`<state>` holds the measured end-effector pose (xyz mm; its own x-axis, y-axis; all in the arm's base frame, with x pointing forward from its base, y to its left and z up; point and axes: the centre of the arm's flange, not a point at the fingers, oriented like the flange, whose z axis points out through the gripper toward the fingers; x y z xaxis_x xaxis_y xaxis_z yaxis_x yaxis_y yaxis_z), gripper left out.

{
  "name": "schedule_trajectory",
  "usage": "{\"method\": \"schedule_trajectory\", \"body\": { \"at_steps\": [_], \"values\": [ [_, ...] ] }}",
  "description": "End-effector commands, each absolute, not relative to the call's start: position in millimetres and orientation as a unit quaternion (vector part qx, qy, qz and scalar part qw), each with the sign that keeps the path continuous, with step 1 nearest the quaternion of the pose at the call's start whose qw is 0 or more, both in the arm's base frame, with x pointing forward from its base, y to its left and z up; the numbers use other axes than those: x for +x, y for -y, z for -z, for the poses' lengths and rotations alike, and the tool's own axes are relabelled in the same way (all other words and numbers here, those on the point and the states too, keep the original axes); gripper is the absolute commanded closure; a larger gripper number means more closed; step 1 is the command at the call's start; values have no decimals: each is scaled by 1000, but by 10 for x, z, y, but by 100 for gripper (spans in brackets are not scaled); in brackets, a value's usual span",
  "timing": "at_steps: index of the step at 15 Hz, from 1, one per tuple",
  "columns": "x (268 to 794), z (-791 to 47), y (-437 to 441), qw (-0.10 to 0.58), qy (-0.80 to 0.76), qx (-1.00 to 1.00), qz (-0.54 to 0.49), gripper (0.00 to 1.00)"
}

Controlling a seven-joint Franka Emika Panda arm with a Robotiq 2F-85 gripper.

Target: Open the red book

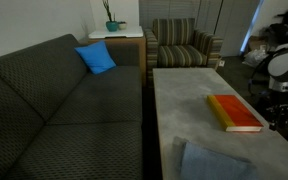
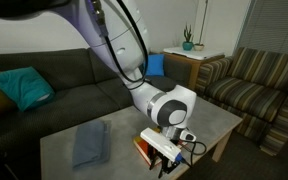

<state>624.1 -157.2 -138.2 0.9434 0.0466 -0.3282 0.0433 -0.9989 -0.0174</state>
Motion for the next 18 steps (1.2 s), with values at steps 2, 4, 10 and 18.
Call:
{"method": "schedule_trajectory", "body": {
  "at_steps": [2, 4, 10, 18],
  "values": [
    [6731, 1940, 1643, 50, -8, -982, -182, 90],
    [6723, 1939, 1630, 79, -32, -980, -179, 100],
    [6740, 1892, 1694, 141, -103, -972, -159, 100],
    [6709, 1879, 1864, 129, -129, -971, -151, 100]
  ]
}}
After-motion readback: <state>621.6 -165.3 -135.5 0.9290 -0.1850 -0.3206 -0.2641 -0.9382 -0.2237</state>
